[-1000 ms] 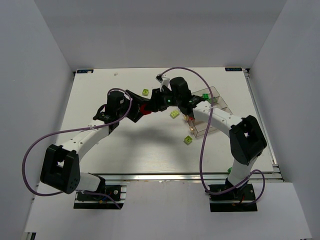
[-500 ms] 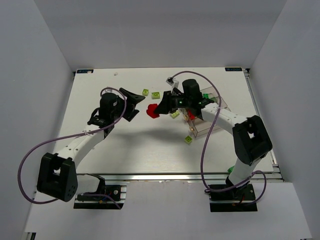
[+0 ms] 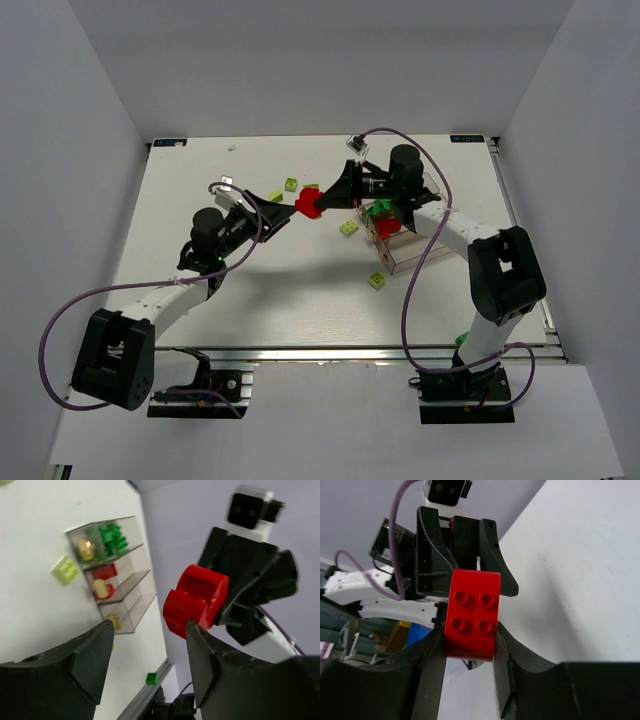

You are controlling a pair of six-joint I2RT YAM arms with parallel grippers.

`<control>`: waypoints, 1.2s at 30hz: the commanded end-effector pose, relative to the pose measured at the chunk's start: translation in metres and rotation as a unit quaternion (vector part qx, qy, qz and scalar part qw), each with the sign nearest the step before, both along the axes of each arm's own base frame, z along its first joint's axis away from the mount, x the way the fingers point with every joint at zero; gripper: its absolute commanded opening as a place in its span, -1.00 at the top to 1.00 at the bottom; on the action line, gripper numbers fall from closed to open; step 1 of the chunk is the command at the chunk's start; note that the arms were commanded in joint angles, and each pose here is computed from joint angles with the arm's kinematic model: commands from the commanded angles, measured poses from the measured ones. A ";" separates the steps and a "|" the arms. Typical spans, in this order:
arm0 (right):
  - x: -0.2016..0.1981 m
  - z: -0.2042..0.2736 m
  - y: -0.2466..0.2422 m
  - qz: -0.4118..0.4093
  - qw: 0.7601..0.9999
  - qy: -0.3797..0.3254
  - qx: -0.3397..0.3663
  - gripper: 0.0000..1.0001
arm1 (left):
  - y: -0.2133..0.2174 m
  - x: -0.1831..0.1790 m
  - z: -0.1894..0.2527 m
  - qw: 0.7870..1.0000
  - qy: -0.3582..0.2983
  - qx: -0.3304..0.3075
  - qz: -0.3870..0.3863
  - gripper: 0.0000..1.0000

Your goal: Sort the legos into containers by color

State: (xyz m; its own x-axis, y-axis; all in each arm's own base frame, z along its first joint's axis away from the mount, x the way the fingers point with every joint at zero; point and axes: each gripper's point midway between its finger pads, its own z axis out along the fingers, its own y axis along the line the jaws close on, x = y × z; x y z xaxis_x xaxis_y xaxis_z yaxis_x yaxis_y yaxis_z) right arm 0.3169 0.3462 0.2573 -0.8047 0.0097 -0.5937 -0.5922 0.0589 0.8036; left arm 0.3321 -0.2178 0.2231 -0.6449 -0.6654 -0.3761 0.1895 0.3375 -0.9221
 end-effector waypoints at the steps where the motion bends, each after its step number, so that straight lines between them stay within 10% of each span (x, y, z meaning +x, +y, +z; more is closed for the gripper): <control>1: -0.005 0.027 0.000 0.024 0.999 0.003 0.044 1.00 | -0.007 -0.021 0.058 0.989 -0.130 -0.056 -0.047 -0.42; 14: -0.004 0.032 -0.003 0.019 0.998 0.020 0.061 1.00 | -0.014 -0.038 0.085 0.967 -0.178 -0.152 -0.103 -0.42; 36: -0.006 0.037 -0.004 0.019 0.998 0.017 0.065 1.00 | -0.020 -0.016 0.052 0.983 -0.129 -0.091 -0.090 -0.44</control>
State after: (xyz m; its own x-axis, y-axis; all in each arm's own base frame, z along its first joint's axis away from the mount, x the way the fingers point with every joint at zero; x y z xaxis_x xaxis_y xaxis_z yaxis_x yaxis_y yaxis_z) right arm 0.3145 0.3454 0.2869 -0.8535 0.0500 -0.5187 -0.5209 -0.0488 0.8522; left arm 0.3138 -0.2364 0.2605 -0.6760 -0.6230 -0.3936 0.4188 0.1147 -0.9008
